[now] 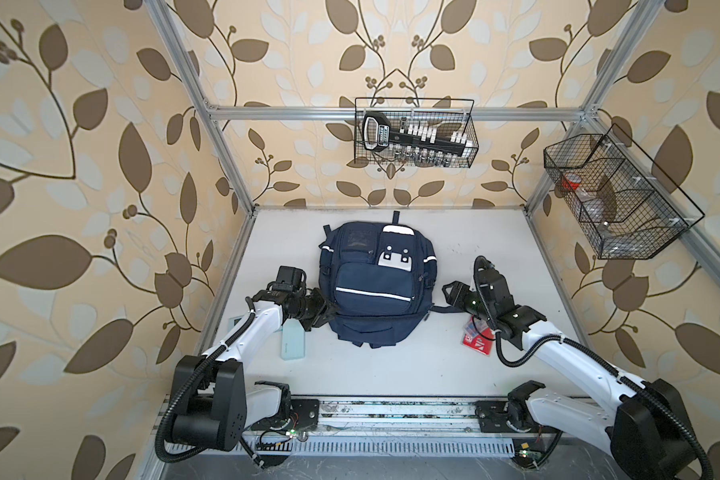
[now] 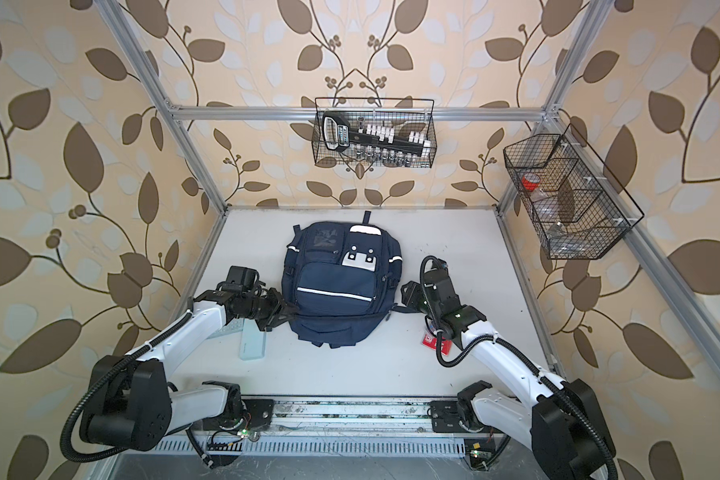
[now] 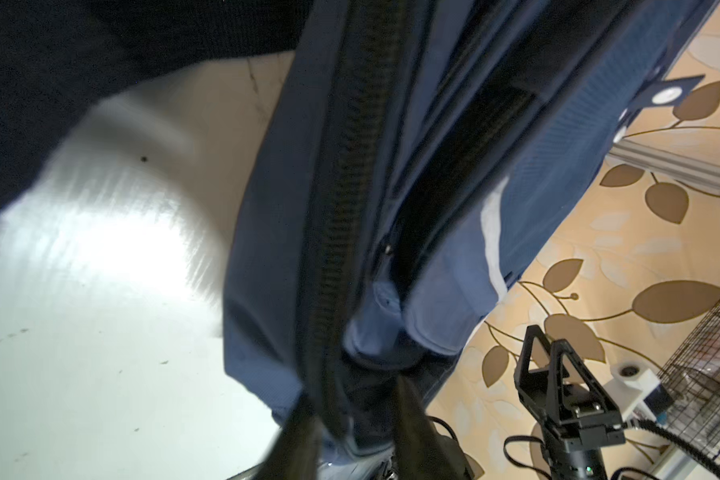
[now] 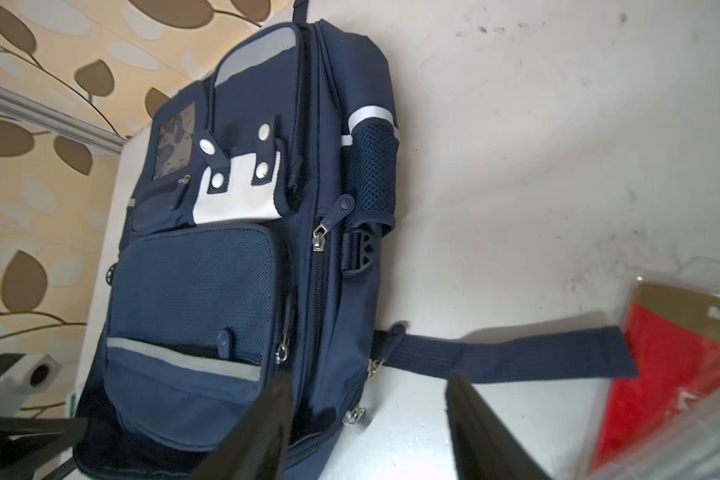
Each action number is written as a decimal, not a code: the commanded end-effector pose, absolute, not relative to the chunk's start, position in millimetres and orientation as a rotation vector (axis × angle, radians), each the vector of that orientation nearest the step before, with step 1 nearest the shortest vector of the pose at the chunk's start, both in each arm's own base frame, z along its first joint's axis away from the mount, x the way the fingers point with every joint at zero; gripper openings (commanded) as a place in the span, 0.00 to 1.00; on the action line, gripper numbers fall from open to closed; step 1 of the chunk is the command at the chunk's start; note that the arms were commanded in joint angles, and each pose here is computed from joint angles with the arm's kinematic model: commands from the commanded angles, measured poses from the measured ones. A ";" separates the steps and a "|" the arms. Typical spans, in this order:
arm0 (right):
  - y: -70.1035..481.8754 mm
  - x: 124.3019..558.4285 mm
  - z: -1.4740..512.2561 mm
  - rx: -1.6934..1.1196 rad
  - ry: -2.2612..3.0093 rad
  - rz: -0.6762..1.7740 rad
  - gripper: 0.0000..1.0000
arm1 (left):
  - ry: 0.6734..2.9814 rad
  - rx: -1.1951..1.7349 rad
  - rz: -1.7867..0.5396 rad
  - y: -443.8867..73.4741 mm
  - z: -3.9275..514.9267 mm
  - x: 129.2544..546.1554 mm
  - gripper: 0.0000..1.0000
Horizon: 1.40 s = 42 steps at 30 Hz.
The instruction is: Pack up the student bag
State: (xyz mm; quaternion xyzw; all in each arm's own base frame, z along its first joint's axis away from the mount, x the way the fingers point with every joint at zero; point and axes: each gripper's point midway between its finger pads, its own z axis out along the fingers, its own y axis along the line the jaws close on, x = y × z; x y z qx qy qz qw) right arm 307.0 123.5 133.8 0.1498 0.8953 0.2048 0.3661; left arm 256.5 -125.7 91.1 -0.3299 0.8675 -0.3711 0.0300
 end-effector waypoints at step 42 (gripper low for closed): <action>168.9 298.4 78.8 0.264 2.715 0.225 0.47 | 2.753 -0.730 -0.664 -142.0 99.1 319.7 0.64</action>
